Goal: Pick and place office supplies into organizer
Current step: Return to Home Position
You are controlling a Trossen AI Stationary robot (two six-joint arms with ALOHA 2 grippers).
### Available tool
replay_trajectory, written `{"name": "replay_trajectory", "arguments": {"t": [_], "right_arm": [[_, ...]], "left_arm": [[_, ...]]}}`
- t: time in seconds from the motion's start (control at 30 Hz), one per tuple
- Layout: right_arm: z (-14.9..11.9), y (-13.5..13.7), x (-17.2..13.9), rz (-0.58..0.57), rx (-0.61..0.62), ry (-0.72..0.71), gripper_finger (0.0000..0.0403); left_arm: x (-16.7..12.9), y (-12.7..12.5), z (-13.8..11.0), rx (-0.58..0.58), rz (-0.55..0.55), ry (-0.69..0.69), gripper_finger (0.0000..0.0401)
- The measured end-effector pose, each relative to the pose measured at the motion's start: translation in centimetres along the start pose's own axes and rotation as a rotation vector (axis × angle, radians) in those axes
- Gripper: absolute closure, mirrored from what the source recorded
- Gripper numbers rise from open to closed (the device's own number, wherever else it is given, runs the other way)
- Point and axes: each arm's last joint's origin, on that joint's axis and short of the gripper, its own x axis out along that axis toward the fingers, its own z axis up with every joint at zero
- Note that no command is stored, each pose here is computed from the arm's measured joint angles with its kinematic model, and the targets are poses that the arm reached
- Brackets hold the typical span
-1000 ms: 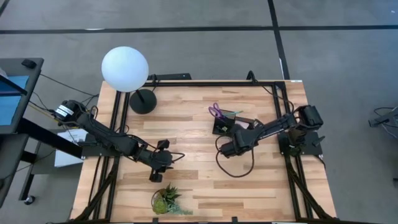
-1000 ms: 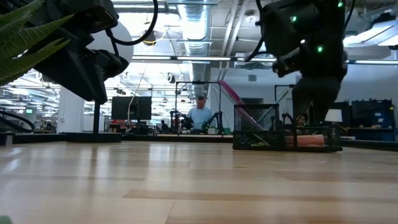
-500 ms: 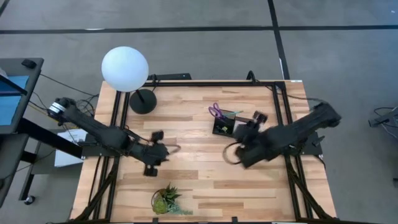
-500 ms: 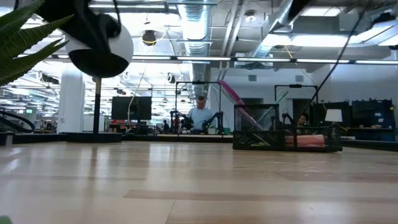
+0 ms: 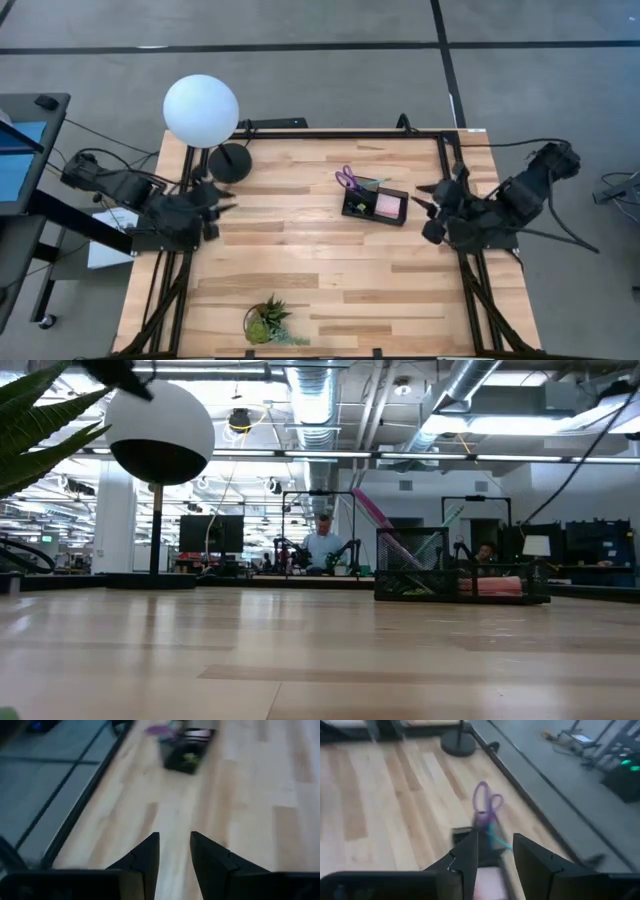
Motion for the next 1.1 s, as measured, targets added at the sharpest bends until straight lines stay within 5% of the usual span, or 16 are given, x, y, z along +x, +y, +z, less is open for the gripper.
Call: {"name": "replay_trajectory", "arguments": {"t": [0.1,0.17,0.27,0.33,0.53,0.73,1.1], "right_arm": [[-4.2,0.8,1.4,0.098,0.056,-0.098,0.0285],[-6.5,2.1,2.7,0.197,0.052,-0.178,0.0285],[-9.4,3.5,4.8,0.355,0.040,-0.282,0.0285],[-10.9,3.8,6.0,0.432,0.039,-0.345,0.0285],[-12.3,0.6,6.8,0.455,0.104,-0.477,0.0285],[-14.2,-0.9,7.7,0.617,0.158,-0.657,0.0285],[-17.4,-1.6,10.2,0.516,0.201,-0.684,0.0285]], "left_arm": [[0.3,0.7,-3.0,-0.085,-0.031,-0.029,0.0296],[0.9,0.2,-4.0,-0.134,-0.210,-0.154,0.0296],[1.9,-1.1,-5.4,-0.054,-0.525,-0.428,0.0296],[2.2,-1.2,-6.2,-0.026,-0.613,-0.570,0.0296],[0.9,0.8,-7.5,-0.155,-0.535,-0.640,0.0296],[-0.8,1.9,-8.4,-0.115,-0.627,-0.729,0.0296],[-0.4,2.1,-8.6,-0.190,-0.549,-0.687,0.0296]]}}
